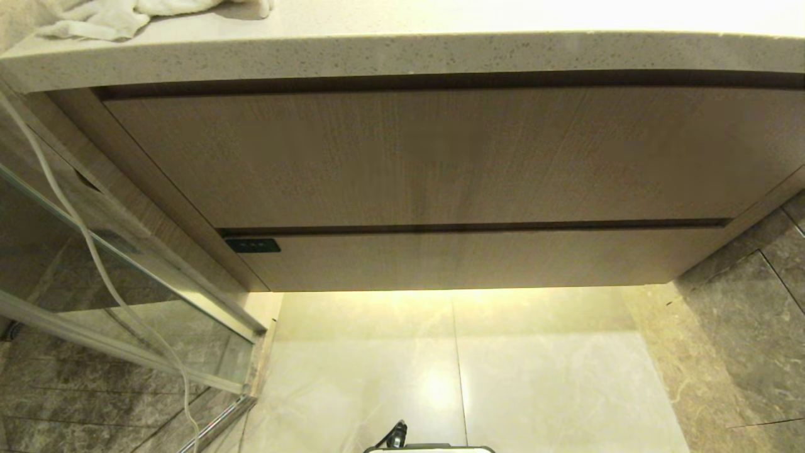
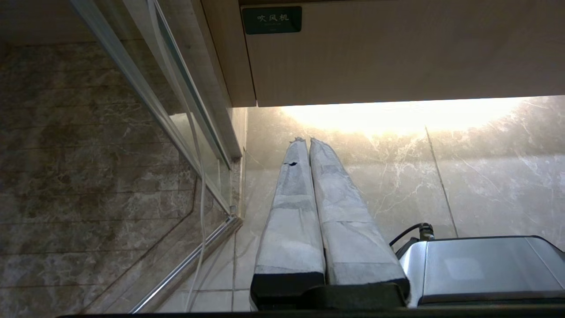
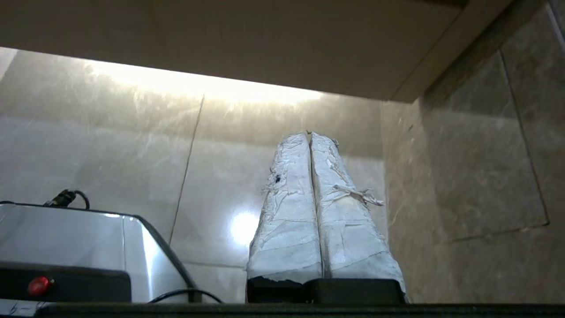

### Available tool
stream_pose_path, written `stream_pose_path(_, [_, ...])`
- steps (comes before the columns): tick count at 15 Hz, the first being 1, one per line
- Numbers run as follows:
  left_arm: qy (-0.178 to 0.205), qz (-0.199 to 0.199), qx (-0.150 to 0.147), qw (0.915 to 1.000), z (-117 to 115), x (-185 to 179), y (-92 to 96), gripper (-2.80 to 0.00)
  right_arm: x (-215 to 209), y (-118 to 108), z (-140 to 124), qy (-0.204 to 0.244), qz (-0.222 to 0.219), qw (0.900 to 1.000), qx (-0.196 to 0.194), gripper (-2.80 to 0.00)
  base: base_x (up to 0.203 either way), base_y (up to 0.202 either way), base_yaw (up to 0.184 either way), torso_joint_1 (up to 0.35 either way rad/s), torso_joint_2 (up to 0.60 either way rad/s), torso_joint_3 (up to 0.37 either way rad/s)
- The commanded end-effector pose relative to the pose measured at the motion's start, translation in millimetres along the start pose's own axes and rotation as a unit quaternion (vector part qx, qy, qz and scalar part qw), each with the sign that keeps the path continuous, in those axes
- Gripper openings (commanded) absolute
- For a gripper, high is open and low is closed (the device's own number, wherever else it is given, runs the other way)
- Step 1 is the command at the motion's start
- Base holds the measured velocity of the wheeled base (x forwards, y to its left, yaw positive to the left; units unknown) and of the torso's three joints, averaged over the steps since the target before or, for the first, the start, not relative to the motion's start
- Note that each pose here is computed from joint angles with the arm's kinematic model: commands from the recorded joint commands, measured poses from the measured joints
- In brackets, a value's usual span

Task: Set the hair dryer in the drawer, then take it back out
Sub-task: Pull open the drawer

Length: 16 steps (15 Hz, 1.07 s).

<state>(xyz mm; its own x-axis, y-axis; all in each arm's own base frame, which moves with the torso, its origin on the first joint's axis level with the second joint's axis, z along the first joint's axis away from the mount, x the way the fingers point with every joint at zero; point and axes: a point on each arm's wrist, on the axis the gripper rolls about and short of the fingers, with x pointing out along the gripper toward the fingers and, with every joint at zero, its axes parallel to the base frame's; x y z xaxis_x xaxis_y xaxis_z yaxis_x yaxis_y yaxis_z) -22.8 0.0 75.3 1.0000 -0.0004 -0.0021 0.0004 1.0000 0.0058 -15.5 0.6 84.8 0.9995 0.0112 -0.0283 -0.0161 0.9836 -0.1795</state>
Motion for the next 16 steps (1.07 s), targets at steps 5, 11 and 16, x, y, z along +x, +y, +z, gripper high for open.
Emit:
stream_pose_path(5, [0.001, 0.0, 0.0, 1.0, -0.4, 0.2, 0.0, -2.8, -6.9, 1.5, -9.9, -0.013, -0.001, 0.998, 0.058, -2.8, 0.0, 0.0, 0.0, 0.0, 0.0, 0.0])
stream_pose_path(11, [0.0, 0.0, 0.0, 1.0, -0.4, 0.1, 0.0, -2.8, -6.9, 1.5, -10.0, -0.012, -0.001, 0.998, 0.064, -2.8, 0.0, 0.0, 0.0, 0.0, 0.0, 0.0])
stream_pose_path(16, [0.001, 0.0, 0.0, 1.0, -0.4, 0.2, 0.0, -2.8, -6.9, 1.5, -10.0, -0.013, -0.001, 0.998, 0.062, -2.8, 0.0, 0.0, 0.0, 0.0, 0.0, 0.0])
